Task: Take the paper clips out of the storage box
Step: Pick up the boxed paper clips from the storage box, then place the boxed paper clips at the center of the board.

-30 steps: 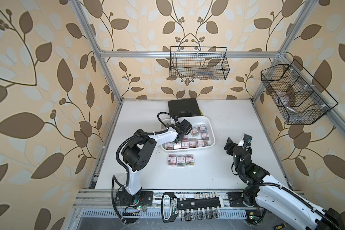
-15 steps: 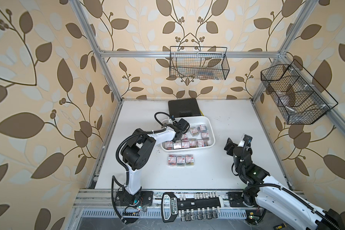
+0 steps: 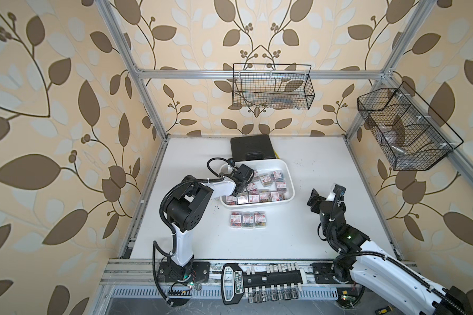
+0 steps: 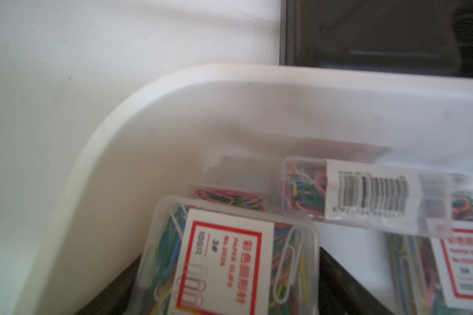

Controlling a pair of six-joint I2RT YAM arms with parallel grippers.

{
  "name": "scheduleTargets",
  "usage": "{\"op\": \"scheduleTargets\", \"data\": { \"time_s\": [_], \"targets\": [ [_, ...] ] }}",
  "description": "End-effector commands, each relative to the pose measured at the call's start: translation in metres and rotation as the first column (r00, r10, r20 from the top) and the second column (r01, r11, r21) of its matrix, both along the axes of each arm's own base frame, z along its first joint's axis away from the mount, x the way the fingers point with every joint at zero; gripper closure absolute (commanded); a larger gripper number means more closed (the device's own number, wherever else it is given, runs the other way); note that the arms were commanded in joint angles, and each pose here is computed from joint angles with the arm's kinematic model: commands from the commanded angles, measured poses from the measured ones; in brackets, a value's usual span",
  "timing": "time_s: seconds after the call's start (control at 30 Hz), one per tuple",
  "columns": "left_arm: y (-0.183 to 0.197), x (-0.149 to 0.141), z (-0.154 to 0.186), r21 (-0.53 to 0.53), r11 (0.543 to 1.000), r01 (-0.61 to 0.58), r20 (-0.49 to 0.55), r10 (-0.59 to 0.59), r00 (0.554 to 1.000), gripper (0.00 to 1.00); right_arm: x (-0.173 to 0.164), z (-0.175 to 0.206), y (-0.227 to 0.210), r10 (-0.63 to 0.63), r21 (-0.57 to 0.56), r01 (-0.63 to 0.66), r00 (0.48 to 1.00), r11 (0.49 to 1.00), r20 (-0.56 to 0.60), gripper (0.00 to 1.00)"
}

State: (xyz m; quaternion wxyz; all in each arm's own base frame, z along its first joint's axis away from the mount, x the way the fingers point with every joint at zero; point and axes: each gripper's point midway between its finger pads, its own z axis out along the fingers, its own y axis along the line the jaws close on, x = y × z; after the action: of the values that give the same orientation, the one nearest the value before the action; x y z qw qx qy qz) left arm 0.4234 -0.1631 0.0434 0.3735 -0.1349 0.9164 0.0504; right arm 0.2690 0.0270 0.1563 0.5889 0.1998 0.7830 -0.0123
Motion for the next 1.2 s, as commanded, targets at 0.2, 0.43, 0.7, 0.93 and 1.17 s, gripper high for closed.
{"op": "scheduleTargets", "data": {
  "time_s": [0.2, 0.43, 0.7, 0.93, 1.17],
  "targets": [
    [0.012, 0.007, 0.016, 0.015, 0.999, -0.046, 0.036, 0.046, 0.998, 0.28, 0.000, -0.004, 0.000, 0.007, -0.010, -0.007, 1.000, 1.000, -0.006, 0.13],
    [0.015, 0.003, 0.037, -0.004, 0.997, -0.077, 0.047, 0.077, 0.996, 0.43, 0.000, -0.005, 0.000, 0.008, -0.010, -0.008, 1.000, 1.000, -0.008, 0.13],
    [0.004, -0.032, 0.102, -0.013, 0.990, -0.137, 0.201, 0.137, 0.970, 0.47, 0.001, -0.004, 0.000, 0.008, -0.011, -0.008, 1.000, 1.000, -0.006, 0.13],
    [0.029, -0.080, 0.137, -0.076, 0.967, -0.241, 0.311, 0.253, 0.916, 0.51, 0.001, -0.004, 0.001, 0.011, -0.008, -0.011, 1.000, 1.000, -0.007, 0.13],
    [0.084, -0.130, 0.128, -0.106, 0.933, -0.344, 0.327, 0.360, 0.874, 0.51, 0.001, -0.005, 0.001, 0.010, -0.011, -0.010, 1.000, 1.000, -0.011, 0.12]
  ]
}}
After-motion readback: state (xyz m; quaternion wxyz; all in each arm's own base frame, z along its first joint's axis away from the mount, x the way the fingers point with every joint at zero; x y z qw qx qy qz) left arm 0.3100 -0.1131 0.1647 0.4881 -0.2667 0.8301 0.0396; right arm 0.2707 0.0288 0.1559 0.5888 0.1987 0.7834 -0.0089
